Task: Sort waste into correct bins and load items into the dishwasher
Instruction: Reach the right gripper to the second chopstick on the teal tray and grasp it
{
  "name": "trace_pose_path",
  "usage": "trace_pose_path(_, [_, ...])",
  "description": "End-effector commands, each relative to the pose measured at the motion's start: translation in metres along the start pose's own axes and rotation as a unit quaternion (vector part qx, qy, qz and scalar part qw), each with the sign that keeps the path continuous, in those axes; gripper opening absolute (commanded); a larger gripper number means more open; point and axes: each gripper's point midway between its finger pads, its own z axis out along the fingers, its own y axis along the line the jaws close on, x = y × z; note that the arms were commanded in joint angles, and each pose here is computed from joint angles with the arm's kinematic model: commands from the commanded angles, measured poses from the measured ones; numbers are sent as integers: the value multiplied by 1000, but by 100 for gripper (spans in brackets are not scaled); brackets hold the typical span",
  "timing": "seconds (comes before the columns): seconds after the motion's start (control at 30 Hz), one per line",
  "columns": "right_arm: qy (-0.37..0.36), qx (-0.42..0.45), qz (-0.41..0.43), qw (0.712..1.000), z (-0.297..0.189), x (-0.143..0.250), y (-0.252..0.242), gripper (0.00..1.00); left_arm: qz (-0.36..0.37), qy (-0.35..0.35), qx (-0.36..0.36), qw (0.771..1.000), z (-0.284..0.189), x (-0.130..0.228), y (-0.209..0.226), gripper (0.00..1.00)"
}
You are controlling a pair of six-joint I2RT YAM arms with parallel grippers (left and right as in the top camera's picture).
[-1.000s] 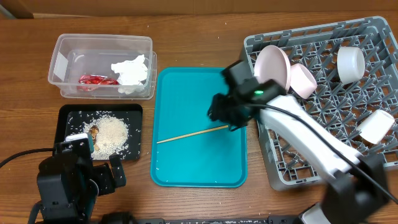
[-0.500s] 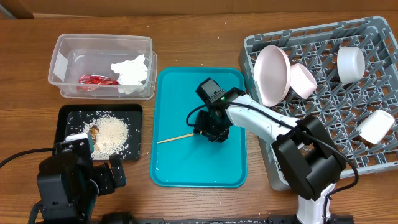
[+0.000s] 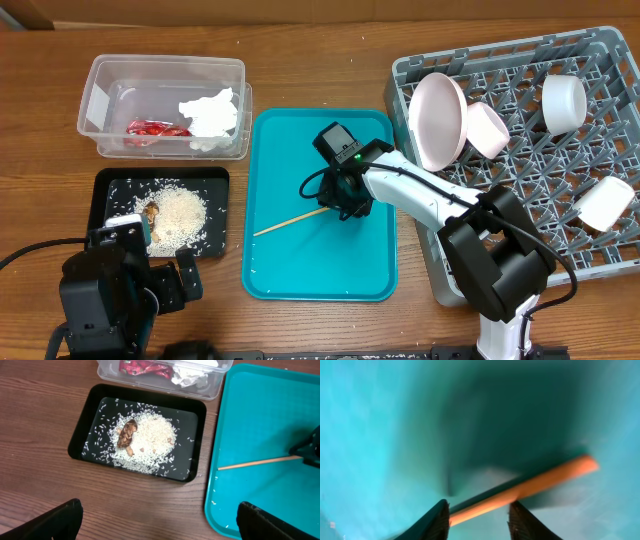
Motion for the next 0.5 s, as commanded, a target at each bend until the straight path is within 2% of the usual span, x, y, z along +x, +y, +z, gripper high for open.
trace_pose_path(0.0, [-46,47,3,998,11,-17,-18,38,0,-3,-7,1000,-1,-2,3,100])
trace_pose_path(0.27, [-41,72,3,997,25,-16,-29,31,0,-3,-7,1000,-1,-2,3,100])
trace_pose_path(0.3, [-35,80,2,996,28,-14,-32,21,0,-3,-7,1000,-1,-2,3,100])
trace_pose_path(0.33, [-34,82,2,996,28,-13,-33,18,0,-3,-7,1000,-1,-2,3,100])
trace_pose_path(0.47, [-31,87,2,996,27,-12,-35,18,0,-2,-7,1000,-1,-2,3,100])
